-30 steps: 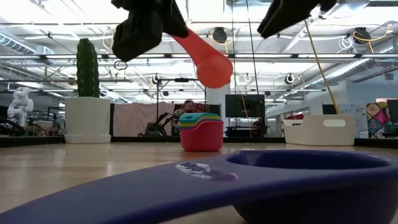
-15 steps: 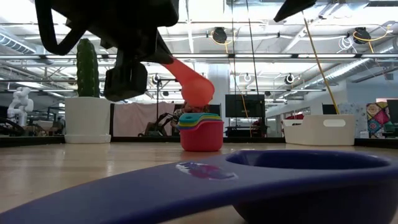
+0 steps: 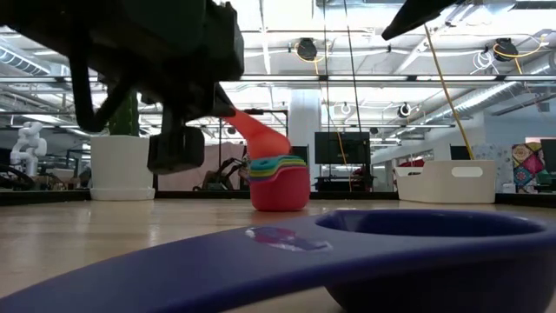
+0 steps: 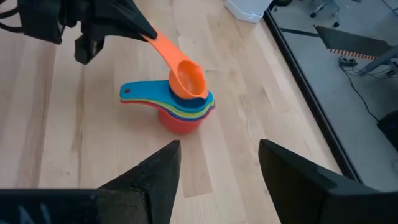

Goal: Nest measuring cups in basket
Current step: Stack the orange measuring on top of the sky blue measuring cup

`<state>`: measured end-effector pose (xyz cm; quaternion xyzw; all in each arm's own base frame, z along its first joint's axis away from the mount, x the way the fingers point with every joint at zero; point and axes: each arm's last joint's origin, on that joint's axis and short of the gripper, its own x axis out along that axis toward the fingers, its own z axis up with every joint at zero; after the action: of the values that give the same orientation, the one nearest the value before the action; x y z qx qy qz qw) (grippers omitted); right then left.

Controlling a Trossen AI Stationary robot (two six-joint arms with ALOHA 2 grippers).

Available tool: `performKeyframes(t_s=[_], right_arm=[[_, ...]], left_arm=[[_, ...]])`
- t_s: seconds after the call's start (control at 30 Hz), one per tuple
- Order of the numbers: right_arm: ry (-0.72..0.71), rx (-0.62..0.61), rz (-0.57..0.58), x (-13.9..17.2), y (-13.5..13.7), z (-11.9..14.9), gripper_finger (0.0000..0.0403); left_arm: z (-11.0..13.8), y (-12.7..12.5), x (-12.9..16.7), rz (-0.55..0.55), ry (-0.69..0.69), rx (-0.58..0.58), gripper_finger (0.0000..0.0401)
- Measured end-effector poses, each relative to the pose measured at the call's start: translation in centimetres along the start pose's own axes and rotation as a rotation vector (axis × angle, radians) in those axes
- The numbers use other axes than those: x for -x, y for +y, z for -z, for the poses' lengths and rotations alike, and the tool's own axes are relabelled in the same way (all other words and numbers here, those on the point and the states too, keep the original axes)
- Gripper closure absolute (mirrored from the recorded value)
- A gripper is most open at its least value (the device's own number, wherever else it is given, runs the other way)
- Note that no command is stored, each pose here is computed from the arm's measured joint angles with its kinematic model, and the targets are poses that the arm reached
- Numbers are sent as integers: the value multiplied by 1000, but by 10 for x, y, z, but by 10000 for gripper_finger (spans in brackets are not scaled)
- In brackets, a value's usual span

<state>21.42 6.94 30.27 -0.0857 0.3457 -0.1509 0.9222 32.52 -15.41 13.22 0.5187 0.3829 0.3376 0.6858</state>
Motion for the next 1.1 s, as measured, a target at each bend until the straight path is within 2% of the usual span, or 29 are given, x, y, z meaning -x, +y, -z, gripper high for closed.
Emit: performKeyframes(t_s=[0.23,0.6,0.8,0.93,1.1], right_arm=[[-5,-4,-1,0,0,-1,193],[-10,-7,-3,0,0,-1,193],[-9,-5,-3,0,0,-1,193],[11,8,-13,0,0,1,193],[53,19,-46,-2,-1,5,193]], left_arm=[[0,-9,-3,4,-11,12,389],[2,-12,-3,86,2,-11,300],[2,-12,-2,86,-2,-40,262],[2,-13,6,90,-27,-85,243],[1,-8,24,121,-75,-61,229]])
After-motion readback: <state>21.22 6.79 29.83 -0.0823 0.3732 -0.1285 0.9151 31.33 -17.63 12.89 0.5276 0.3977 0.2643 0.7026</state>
